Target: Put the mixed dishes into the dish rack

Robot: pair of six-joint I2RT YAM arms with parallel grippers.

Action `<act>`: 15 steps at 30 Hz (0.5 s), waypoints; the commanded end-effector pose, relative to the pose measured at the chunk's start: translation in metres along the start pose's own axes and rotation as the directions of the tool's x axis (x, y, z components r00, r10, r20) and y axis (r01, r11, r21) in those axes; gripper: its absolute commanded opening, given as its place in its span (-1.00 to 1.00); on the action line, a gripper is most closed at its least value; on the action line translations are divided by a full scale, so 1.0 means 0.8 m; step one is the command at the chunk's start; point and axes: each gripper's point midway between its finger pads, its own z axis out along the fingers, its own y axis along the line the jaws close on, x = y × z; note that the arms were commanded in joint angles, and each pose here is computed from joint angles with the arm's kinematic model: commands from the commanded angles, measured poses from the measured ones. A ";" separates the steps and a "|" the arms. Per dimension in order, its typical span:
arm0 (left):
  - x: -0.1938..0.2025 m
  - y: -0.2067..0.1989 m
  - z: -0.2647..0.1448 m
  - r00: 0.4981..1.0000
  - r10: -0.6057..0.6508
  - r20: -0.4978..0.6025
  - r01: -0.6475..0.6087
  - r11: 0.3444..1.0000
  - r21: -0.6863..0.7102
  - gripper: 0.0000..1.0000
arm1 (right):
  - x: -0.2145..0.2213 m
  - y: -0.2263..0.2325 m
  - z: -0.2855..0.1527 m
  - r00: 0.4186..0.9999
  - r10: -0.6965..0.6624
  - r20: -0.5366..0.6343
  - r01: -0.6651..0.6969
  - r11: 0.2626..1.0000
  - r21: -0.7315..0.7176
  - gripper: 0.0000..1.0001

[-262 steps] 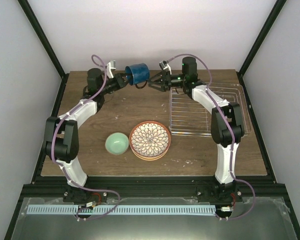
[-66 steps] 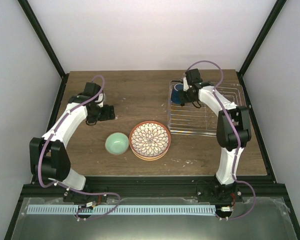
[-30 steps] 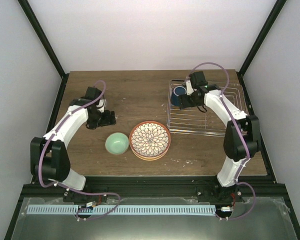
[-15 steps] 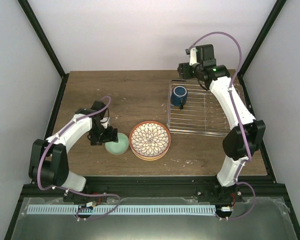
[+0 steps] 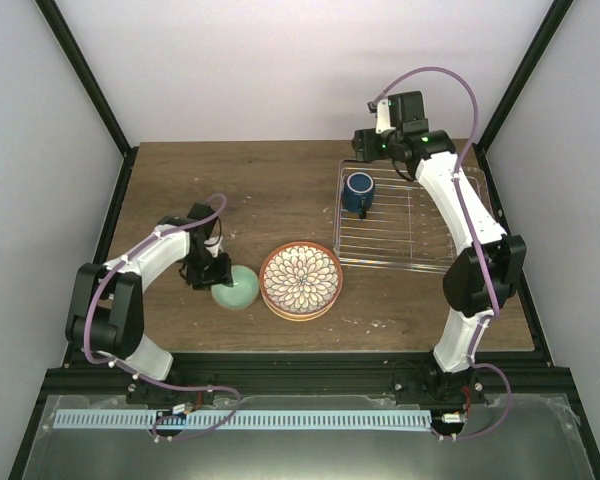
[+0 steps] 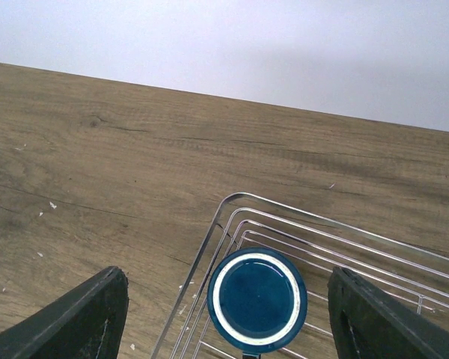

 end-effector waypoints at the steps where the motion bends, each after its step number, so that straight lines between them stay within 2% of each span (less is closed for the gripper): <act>1: -0.001 -0.009 0.004 1.000 0.012 -0.008 -0.011 0.999 0.034 -0.21 | -0.013 0.003 -0.016 0.999 -0.014 0.040 0.014 1.000 0.013 0.48; 6: -0.006 -0.010 -0.002 1.000 0.021 0.006 -0.022 0.999 0.031 -0.78 | -0.013 0.002 -0.014 0.999 -0.025 0.041 0.024 1.000 0.019 0.48; 15: 0.003 -0.013 -0.015 1.000 0.023 0.009 -0.023 0.999 0.042 -0.92 | -0.012 0.011 -0.002 0.999 -0.022 0.041 0.023 0.999 -0.029 0.48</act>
